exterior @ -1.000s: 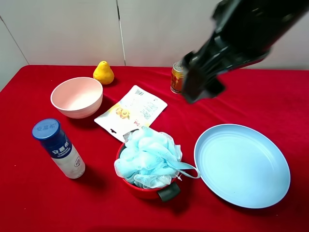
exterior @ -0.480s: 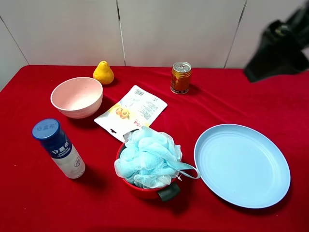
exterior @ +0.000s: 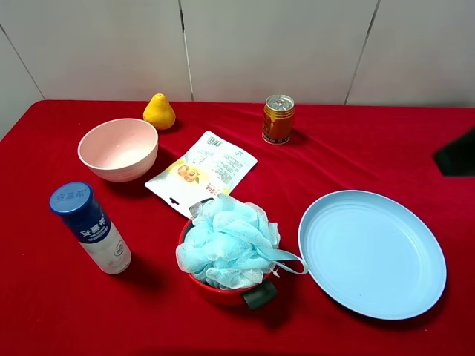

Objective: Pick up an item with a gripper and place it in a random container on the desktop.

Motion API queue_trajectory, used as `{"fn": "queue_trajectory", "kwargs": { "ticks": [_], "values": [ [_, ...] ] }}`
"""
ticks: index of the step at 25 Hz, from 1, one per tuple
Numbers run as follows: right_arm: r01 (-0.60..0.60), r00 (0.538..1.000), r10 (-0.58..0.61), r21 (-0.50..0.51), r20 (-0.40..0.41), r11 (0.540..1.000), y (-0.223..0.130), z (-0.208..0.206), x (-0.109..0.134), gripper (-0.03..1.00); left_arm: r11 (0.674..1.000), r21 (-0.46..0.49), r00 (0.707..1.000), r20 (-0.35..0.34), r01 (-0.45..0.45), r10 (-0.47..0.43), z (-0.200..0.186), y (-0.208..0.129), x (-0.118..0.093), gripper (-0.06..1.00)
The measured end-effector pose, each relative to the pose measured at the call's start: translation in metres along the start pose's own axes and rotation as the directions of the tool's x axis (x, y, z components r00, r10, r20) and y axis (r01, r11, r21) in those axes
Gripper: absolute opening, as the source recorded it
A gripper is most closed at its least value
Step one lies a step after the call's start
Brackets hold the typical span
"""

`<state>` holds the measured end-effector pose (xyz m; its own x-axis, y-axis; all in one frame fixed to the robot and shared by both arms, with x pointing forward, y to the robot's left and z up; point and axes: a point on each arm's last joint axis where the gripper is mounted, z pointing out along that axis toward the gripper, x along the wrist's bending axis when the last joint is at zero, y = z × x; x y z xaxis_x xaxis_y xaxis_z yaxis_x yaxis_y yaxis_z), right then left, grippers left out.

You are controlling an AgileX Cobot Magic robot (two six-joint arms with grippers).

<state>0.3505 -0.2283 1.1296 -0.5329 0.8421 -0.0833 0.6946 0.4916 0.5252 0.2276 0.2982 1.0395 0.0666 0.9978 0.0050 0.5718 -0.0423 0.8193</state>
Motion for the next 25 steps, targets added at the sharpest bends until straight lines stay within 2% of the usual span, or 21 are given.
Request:
{"fn": "queue_trajectory", "kwargs": {
  "ticks": [11,15,18,21,25],
  "values": [
    [-0.064,0.998,0.064,-0.063,-0.006,0.996,-0.06,0.002,-0.001,0.69,1.0,0.0,1.0,0.0,0.0,0.0,0.0,0.0,0.0,0.99],
    [-0.132,0.99,0.135,-0.111,0.025,0.985,-0.079,0.004,-0.005,0.69,1.0,0.0,1.0,0.0,0.0,0.0,0.0,0.0,0.0,0.99],
    [-0.226,0.967,0.243,-0.189,0.074,0.956,-0.091,0.001,-0.011,0.69,1.0,0.0,1.0,0.0,0.0,0.0,0.0,0.0,0.0,0.99],
    [-0.315,0.926,0.36,-0.289,0.117,0.904,-0.105,-0.006,-0.013,0.69,1.0,0.0,1.0,0.0,0.0,0.0,0.0,0.0,0.0,0.99],
    [-0.368,0.871,0.463,-0.403,0.166,0.838,-0.123,-0.013,-0.01,0.69,1.0,0.0,1.0,0.0,0.0,0.0,0.0,0.0,0.0,0.99]
  ]
}}
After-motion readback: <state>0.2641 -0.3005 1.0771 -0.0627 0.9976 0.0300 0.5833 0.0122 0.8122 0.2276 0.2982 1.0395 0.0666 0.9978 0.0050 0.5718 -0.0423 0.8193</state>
